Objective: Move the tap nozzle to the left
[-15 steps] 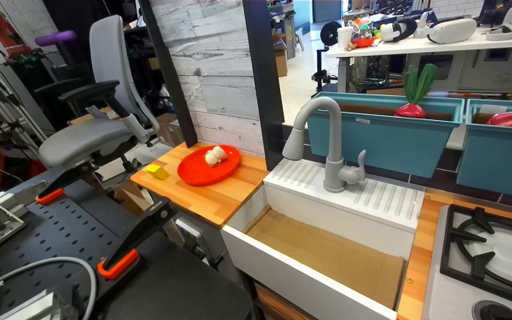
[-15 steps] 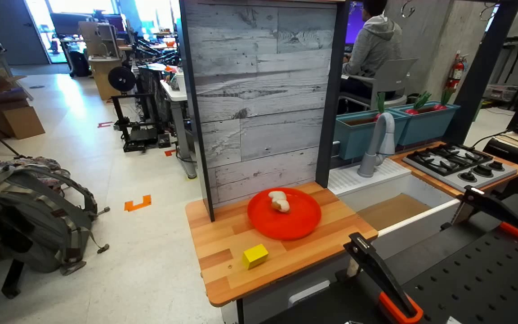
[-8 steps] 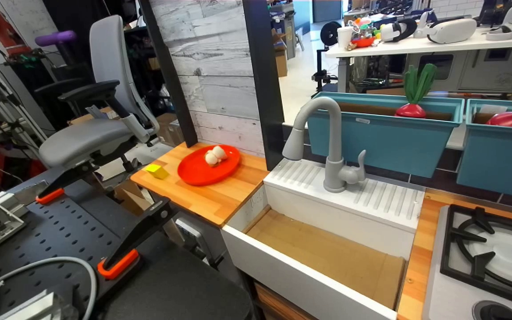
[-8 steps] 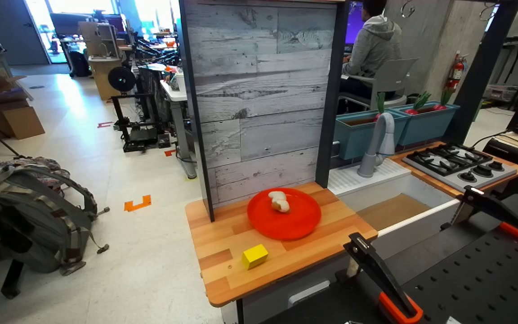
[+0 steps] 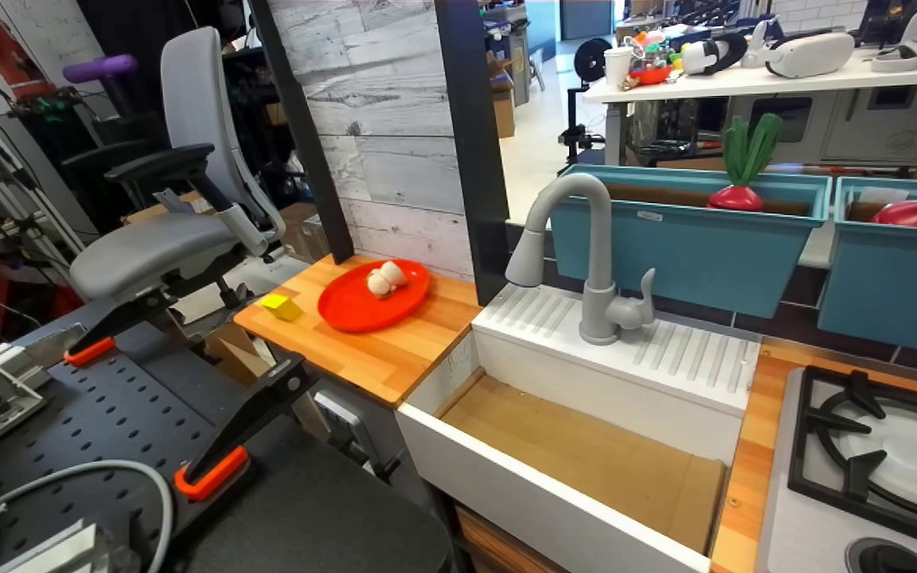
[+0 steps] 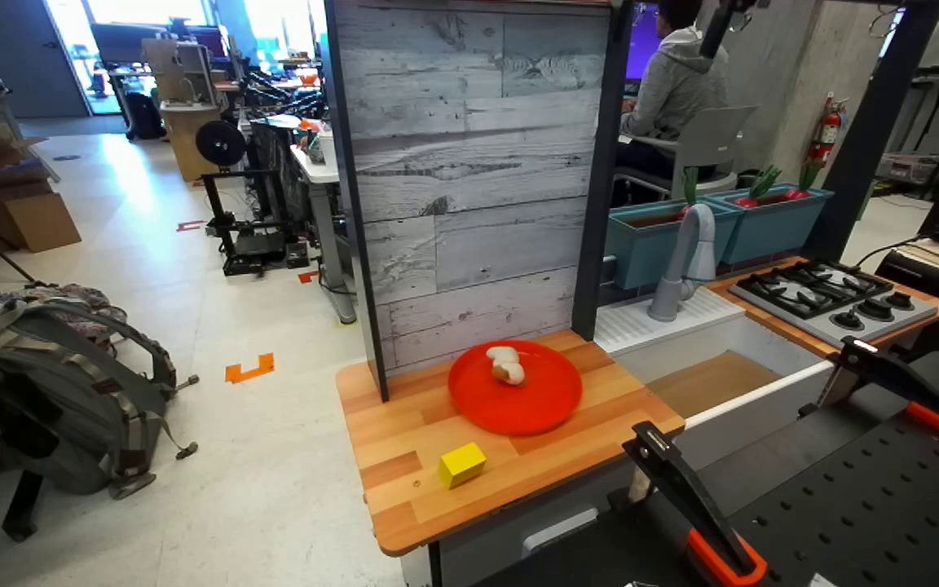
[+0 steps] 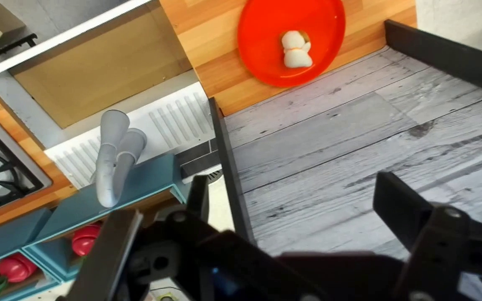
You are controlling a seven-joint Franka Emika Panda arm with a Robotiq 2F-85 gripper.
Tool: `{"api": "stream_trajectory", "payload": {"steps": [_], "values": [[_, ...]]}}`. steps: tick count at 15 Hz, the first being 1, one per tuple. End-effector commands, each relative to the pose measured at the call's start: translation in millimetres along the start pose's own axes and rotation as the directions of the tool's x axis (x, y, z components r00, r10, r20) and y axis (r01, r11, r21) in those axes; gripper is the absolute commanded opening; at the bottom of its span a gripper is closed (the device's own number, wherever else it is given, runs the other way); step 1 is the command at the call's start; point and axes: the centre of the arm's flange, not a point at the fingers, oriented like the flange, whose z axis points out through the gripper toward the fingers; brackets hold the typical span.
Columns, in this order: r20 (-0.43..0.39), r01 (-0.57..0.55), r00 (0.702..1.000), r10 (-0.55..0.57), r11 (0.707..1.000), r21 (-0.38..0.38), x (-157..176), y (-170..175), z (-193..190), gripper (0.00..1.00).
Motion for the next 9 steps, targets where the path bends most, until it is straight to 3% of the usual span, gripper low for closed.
{"api": "stream_trajectory", "payload": {"steps": [1, 9], "values": [[-0.019, -0.024, 1.0, 0.023, 0.999, -0.032, 29.4, 30.7, 34.0, 1.0], [-0.008, -0.057, 0.998, 0.056, 0.994, -0.096, 66.6, 100.3, 103.5, 1.0]]}}
